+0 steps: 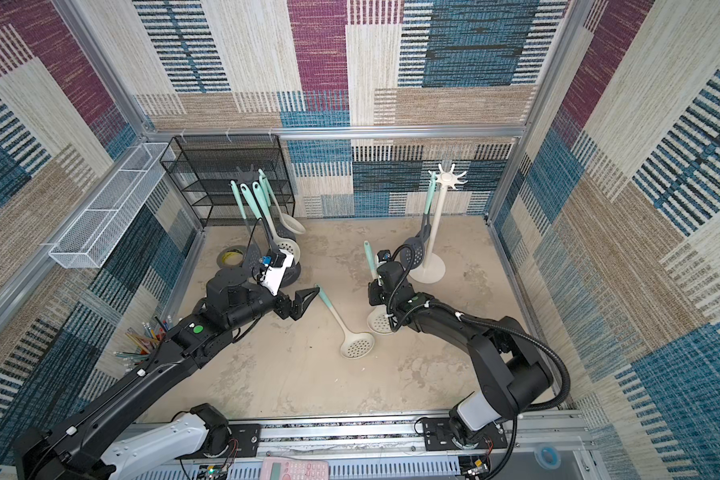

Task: Hang the skimmer on the kitchen utensil rack
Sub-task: Pick up the skimmer from the center of the board.

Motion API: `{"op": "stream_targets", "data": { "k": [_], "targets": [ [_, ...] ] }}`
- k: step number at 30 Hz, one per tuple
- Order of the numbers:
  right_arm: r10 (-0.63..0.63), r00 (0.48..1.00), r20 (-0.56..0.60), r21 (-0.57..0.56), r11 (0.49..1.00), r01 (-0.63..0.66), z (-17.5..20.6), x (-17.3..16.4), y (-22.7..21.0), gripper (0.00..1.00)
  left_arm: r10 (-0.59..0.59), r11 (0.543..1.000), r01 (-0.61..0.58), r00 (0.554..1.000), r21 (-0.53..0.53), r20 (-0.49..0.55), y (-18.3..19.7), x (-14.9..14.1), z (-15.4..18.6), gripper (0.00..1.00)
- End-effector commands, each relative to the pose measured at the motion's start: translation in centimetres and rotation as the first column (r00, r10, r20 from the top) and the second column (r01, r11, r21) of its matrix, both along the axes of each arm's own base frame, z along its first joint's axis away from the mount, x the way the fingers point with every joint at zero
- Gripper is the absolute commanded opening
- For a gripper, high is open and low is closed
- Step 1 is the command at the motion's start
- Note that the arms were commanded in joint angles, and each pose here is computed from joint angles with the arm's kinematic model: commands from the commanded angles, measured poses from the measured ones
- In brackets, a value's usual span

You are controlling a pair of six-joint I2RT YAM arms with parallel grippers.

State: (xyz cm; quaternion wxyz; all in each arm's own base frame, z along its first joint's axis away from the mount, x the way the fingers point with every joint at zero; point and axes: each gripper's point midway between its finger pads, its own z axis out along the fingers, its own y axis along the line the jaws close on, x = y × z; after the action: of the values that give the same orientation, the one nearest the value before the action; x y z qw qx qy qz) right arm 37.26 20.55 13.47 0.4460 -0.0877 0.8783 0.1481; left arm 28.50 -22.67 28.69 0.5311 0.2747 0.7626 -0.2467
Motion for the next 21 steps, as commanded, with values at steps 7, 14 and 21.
{"op": "stream_targets", "data": {
  "k": [7, 14, 21],
  "targets": [
    [0.12, 0.945, 0.303, 0.083, 0.985, -0.152, 7.2, -3.0, 2.0, 0.02, 0.041, 0.998, -0.046, 0.995, -0.049, -0.096, -0.5, 0.8, -0.3, 0.91],
    [0.145, 0.896, 0.419, 0.135, 0.966, -0.219, 10.2, -5.8, 3.7, 0.03, 0.004, 0.992, -0.024, 0.986, -0.121, -0.168, -2.0, 0.8, 0.7, 0.86],
    [0.081, 0.873, 0.482, 0.194, 0.961, -0.196, 12.5, -6.7, 3.5, 0.02, -0.04, 0.964, -0.021, 0.974, -0.267, -0.223, -3.7, 1.3, 3.2, 0.82]
  ]
}}
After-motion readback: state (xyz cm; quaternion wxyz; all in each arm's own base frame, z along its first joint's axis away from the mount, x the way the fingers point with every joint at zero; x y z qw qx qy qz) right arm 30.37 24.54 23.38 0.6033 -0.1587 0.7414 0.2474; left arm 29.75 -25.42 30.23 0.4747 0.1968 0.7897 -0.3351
